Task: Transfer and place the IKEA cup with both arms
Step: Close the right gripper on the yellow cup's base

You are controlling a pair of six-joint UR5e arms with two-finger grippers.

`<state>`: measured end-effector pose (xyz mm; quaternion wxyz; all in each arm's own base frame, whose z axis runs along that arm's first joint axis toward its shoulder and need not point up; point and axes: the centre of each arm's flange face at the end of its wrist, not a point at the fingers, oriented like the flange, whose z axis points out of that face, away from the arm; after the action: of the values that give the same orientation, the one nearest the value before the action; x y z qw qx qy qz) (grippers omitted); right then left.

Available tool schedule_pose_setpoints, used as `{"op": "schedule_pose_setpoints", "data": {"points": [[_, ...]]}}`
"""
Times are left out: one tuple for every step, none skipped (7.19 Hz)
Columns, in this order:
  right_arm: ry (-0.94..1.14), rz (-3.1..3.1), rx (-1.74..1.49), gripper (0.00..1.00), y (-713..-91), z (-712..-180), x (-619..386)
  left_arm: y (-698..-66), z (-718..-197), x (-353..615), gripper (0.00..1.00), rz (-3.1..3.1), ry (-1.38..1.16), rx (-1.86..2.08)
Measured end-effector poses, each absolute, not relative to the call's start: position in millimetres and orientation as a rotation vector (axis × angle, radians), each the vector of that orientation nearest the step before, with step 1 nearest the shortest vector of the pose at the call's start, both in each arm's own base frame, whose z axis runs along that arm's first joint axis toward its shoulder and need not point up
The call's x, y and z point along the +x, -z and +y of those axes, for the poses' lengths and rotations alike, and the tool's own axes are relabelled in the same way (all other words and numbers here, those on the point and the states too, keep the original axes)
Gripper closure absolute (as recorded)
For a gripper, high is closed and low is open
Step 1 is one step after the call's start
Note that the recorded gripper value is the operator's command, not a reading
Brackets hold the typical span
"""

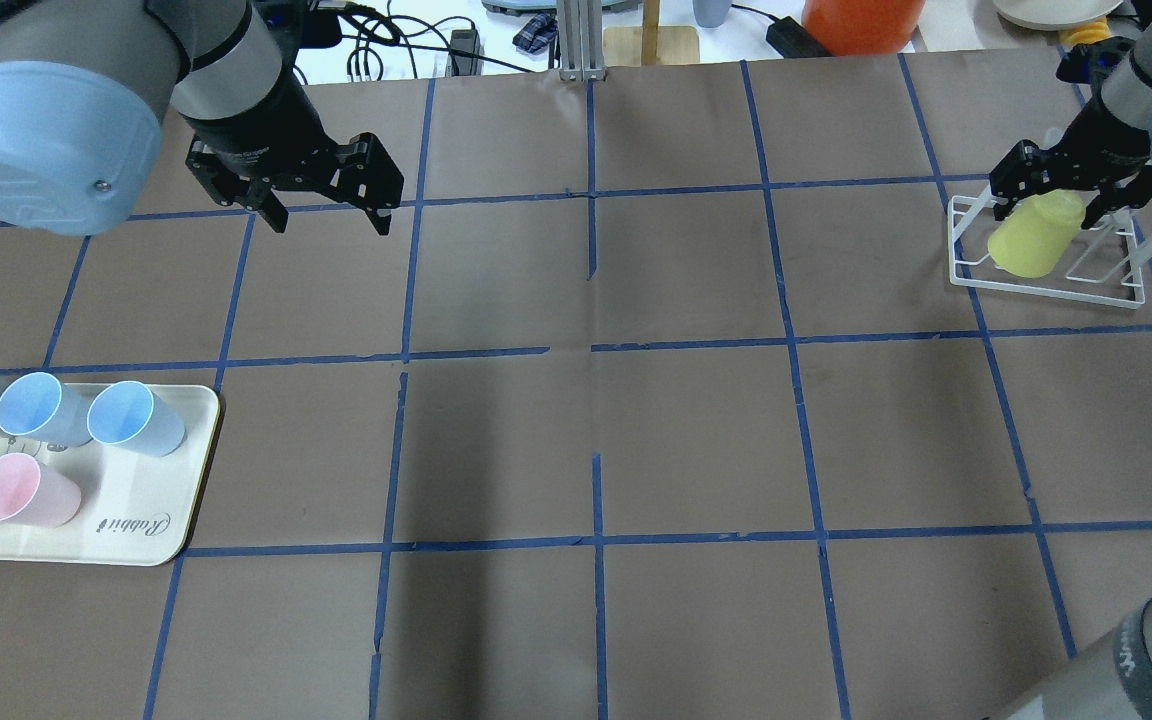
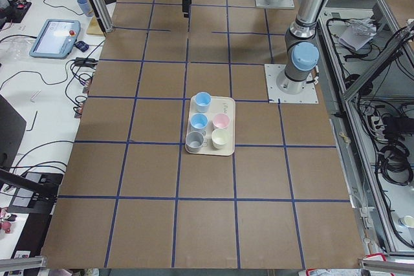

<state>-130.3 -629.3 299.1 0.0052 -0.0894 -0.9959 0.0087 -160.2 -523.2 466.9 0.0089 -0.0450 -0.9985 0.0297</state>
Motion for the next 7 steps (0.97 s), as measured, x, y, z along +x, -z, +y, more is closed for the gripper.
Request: {"op": "schedule_pose_setpoints", "data": {"points": [[-0.044, -3.117, -0.279, 0.03, -299.5, -630.7, -130.5, -467.2, -523.3, -159.6, 0.00, -3.119, -0.094, -0.139], [-0.068, -3.112, -0.278, 0.03, -299.6, -632.7, -131.1, -468.2, -523.2, -158.5, 0.00, -3.119, -0.097, -0.138], [-0.079, -3.108, -0.277, 0.04, -299.3, -633.5, -131.5, -468.8, -522.9, -158.1, 0.00, -3.119, -0.099, -0.138], [-0.082, -3.109, -0.277, 0.05, -298.8, -633.6, -131.4, -469.0, -523.2, -157.9, 0.00, -3.119, -0.099, -0.138], [-0.079, -3.110, -0.278, 0.08, -297.5, -633.2, -131.1, -469.6, -523.0, -157.6, 0.00, -3.119, -0.101, -0.138], [-0.075, -3.111, -0.279, 0.12, -296.2, -632.8, -131.0, -469.7, -523.0, -157.0, 0.00, -3.118, -0.102, -0.137], [-0.075, -3.109, -0.279, 0.19, -296.0, -632.8, -131.1, -469.4, -523.2, -156.7, 0.00, -3.118, -0.100, -0.138]]}}
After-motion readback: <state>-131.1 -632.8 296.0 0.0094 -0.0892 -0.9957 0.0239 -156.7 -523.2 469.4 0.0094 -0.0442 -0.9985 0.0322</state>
